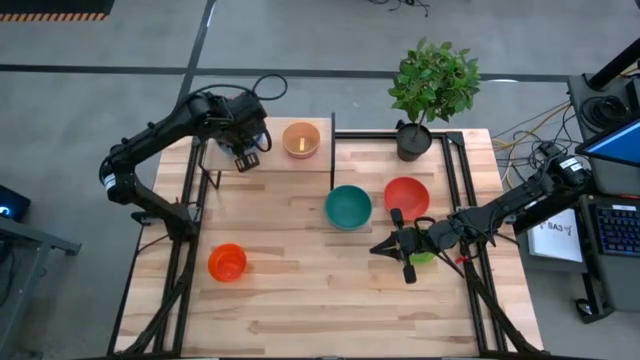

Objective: Place and stack bowls onto a shelf
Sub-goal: Stack the pink bowl on the blue bowl on the shelf

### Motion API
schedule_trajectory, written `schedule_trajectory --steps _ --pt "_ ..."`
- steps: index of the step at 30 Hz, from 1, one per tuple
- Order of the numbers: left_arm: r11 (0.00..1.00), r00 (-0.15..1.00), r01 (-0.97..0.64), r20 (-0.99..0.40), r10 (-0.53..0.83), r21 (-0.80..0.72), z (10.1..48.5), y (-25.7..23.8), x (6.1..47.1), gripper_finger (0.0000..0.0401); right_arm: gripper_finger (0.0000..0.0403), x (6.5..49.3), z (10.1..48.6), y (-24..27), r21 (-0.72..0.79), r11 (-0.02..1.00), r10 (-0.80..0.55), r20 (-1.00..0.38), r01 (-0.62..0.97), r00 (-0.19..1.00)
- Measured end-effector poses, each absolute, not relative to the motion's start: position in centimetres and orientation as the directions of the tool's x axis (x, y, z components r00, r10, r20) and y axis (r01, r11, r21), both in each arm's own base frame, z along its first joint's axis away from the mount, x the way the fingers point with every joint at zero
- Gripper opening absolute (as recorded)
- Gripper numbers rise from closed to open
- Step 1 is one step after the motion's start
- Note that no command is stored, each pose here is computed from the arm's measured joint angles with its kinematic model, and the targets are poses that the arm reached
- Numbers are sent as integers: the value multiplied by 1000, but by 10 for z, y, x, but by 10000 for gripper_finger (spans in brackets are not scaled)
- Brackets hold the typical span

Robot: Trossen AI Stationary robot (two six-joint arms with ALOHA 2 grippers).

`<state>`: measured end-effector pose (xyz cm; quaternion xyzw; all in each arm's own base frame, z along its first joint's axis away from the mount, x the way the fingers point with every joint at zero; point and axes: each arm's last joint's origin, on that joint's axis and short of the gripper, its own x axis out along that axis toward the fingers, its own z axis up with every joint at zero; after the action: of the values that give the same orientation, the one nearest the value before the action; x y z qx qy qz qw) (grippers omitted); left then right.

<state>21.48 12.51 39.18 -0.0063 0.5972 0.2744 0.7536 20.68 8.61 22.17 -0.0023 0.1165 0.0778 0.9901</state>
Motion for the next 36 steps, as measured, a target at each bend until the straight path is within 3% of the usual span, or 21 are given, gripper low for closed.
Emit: schedule_trajectory --steps 12,26,36 --pt "842 144 -438 -899 413 316 392 125 216 83 9 207 222 86 14 988 154 -231 -155 961" --pt "830 180 -458 -881 437 318 401 121 207 96 9 207 222 86 13 988 153 -231 -154 961" --pt "802 153 -480 -866 477 356 399 124 210 195 9 207 222 86 13 988 153 -231 -154 961"
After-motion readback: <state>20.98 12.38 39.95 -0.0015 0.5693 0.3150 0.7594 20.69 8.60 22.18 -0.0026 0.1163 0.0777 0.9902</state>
